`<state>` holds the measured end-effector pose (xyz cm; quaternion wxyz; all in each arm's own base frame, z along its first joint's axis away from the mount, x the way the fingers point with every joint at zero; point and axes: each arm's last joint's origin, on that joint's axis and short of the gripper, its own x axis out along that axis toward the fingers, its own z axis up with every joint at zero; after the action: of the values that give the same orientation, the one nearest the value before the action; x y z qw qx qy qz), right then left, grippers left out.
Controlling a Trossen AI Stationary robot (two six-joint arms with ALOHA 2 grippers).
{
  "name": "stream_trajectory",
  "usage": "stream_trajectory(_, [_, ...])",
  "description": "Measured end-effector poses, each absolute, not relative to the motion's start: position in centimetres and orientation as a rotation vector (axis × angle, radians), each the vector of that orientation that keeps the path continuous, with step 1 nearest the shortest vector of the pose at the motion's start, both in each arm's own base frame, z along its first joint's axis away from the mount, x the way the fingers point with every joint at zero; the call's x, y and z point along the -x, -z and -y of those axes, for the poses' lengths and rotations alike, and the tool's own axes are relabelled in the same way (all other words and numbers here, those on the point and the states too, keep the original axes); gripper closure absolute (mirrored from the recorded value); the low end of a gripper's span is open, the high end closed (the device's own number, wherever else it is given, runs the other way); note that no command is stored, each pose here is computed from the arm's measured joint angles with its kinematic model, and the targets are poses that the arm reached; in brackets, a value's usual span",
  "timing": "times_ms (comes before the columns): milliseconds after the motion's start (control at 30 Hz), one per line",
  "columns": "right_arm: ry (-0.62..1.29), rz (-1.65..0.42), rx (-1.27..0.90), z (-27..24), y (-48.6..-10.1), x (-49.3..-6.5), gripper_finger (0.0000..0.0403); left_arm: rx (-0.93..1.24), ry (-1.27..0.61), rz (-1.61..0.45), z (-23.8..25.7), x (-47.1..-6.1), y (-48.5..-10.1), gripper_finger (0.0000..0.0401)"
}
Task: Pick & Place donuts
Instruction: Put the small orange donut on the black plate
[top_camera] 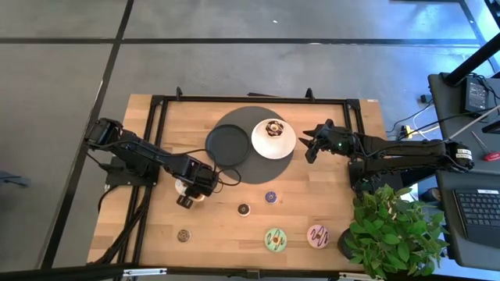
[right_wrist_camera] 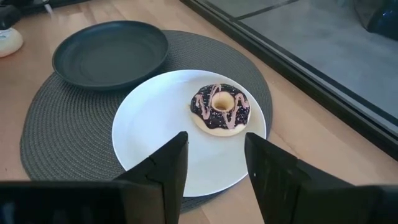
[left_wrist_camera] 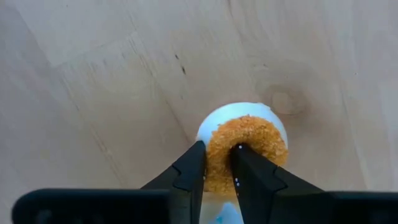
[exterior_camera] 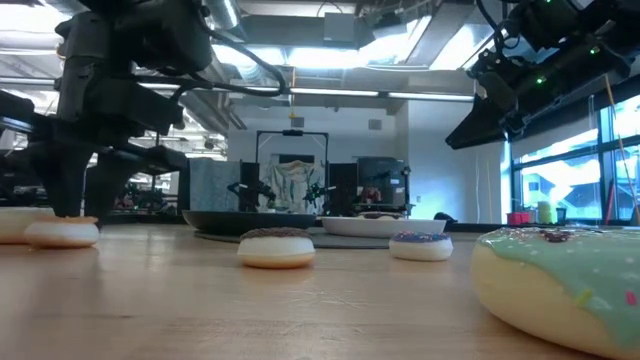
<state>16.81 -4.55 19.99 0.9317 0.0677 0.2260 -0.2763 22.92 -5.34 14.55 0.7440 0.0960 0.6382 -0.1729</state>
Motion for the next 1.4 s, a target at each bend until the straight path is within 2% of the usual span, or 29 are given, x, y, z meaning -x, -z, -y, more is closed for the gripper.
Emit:
stream_trajectory(233, [0.565,-0.463,-0.137,4.6,-20.0,-16.8,0.0242,-0.211,0.370,-1.375,5.3,-23.6,-15.2,0.0370])
stream_trajectory(500, [0.565,-0.457,-0.138,4.6,-20.0,-16.8,0.0242,-0.152,0.224,-1.363,2.9,-26.0,-19.6,0.0389])
stream_trajectory(567, [0.565,-0.458,-0.138,4.6,-20.0,-16.8,0.0242,-0.141,0.118,-1.324,1.5,-26.8,-20.6,0.0387])
stream_trajectory(767, [0.564,-0.459,-0.135,4.6,-20.0,-16.8,0.0242,-0.143,-0.372,-1.201,-4.3,-28.0,-22.1,0.0386])
stream_trajectory(933, [0.554,-0.471,-0.095,4.6,-20.0,-16.8,0.0242,-0.033,-0.543,-1.143,-8.7,-28.2,-21.6,0.0386])
stream_trajectory(1033, [0.553,-0.472,-0.091,4.6,-20.0,-16.8,0.0242,0.077,-0.547,-1.071,-10.7,-28.6,-21.3,0.0386])
stream_trajectory(1200, [0.553,-0.479,-0.088,4.6,-19.9,-16.9,0.0242,0.177,-0.510,-1.142,-12.1,-28.6,-19.2,0.0386])
stream_trajectory(1400, [0.552,-0.492,-0.086,4.6,-19.8,-17.0,0.0242,0.197,-0.517,-1.211,-12.5,-29.3,-16.7,0.0386])
